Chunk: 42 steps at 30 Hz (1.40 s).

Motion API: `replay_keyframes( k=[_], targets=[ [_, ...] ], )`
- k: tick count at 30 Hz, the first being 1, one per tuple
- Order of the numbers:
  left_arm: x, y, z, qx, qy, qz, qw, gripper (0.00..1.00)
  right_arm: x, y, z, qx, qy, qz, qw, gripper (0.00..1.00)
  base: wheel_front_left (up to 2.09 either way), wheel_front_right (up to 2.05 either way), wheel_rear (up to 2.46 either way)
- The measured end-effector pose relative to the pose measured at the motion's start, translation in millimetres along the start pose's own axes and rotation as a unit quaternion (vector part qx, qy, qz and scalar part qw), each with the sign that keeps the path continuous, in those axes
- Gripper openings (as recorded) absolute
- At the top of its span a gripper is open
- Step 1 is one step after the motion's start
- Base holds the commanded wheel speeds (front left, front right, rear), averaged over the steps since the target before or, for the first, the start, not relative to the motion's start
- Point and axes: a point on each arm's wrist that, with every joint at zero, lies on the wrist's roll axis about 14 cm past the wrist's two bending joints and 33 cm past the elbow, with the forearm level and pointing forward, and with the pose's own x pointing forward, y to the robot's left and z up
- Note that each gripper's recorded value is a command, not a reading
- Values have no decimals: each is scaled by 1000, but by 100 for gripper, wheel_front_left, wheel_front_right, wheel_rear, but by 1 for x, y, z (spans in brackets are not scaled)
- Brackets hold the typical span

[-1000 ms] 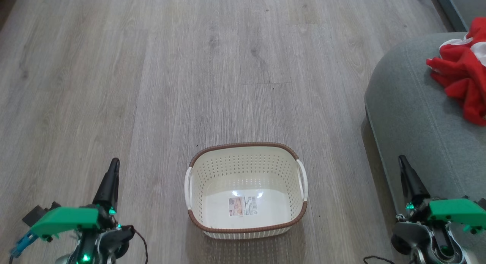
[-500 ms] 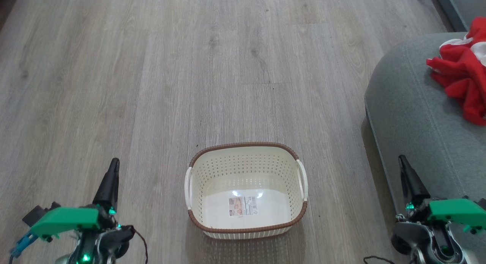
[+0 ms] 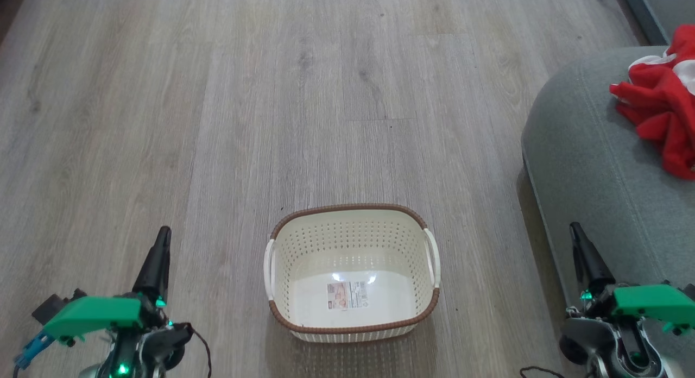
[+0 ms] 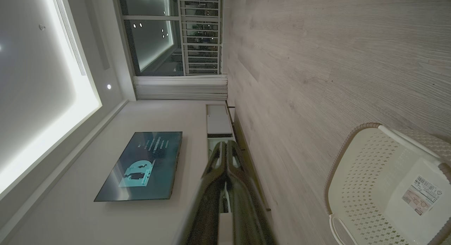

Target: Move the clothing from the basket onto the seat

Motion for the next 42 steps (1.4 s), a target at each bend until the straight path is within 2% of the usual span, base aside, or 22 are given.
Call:
replay_keyframes(
  k=[42],
  targets=[
    [0,0,0,0,0,0,1000,0,0,0,0,0,0,0,1000,0,0,0,0]
  ],
)
